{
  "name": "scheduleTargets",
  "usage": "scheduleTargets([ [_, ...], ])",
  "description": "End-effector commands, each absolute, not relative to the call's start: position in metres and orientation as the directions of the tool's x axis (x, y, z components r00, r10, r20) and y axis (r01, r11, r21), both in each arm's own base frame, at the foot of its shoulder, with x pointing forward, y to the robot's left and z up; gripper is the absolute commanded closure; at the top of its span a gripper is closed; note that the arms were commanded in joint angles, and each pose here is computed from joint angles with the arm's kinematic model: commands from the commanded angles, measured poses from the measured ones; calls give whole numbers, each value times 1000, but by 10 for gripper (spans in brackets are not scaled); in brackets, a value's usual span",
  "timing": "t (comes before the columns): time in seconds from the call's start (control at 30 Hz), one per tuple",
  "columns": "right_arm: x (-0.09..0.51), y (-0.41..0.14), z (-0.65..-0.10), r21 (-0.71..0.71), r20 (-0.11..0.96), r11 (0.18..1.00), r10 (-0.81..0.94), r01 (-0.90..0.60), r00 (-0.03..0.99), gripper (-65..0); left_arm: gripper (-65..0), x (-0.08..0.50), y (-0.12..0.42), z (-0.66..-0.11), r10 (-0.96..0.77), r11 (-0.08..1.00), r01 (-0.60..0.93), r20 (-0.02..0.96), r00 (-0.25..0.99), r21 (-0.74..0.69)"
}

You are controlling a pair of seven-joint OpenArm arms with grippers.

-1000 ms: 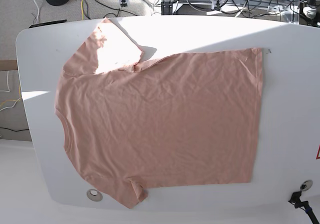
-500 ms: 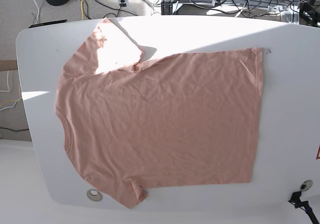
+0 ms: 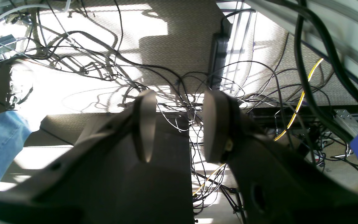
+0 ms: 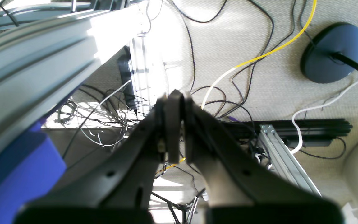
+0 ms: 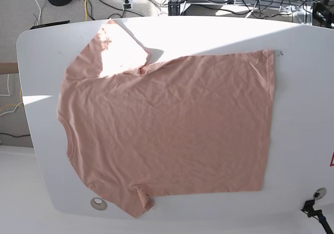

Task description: Fold the T-shirt properly

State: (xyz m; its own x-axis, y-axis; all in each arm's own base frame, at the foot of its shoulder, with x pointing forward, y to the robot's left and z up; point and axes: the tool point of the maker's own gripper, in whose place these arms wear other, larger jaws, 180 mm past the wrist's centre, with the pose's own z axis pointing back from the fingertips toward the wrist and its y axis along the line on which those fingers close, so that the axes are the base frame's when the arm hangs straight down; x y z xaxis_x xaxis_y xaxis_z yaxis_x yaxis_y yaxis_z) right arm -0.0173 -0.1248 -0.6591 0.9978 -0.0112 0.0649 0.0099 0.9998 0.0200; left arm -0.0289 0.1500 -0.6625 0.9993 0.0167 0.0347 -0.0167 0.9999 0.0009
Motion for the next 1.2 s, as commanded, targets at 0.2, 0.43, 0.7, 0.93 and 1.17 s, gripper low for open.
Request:
scheduleTargets([
  [0.2, -16, -129, -642, 14, 170, 1000, -15, 12, 985, -14, -239, -48, 151, -653, 3, 1000, -4, 83, 997, 1],
  [0.43, -36, -135, -611, 5, 245, 1000, -1, 0, 970, -14, -241, -62, 159, -633, -16, 1000, 15, 156, 988, 13],
  [0.7, -58, -139, -563, 0, 316, 1000, 17, -17, 949, -79, -241, -80, 158, -594, -38, 999, 36, 238, 971, 12],
  [0.93, -54, -146, -526, -15, 381, 999, 54, -52, 923, -300, -241, -75, 151, -547, -53, 999, 54, 340, 939, 5],
  [1.17, -42, -145, -479, -18, 462, 997, 80, -81, 883, -312, -383, -73, 143, -493, -62, 998, 70, 418, 906, -4],
])
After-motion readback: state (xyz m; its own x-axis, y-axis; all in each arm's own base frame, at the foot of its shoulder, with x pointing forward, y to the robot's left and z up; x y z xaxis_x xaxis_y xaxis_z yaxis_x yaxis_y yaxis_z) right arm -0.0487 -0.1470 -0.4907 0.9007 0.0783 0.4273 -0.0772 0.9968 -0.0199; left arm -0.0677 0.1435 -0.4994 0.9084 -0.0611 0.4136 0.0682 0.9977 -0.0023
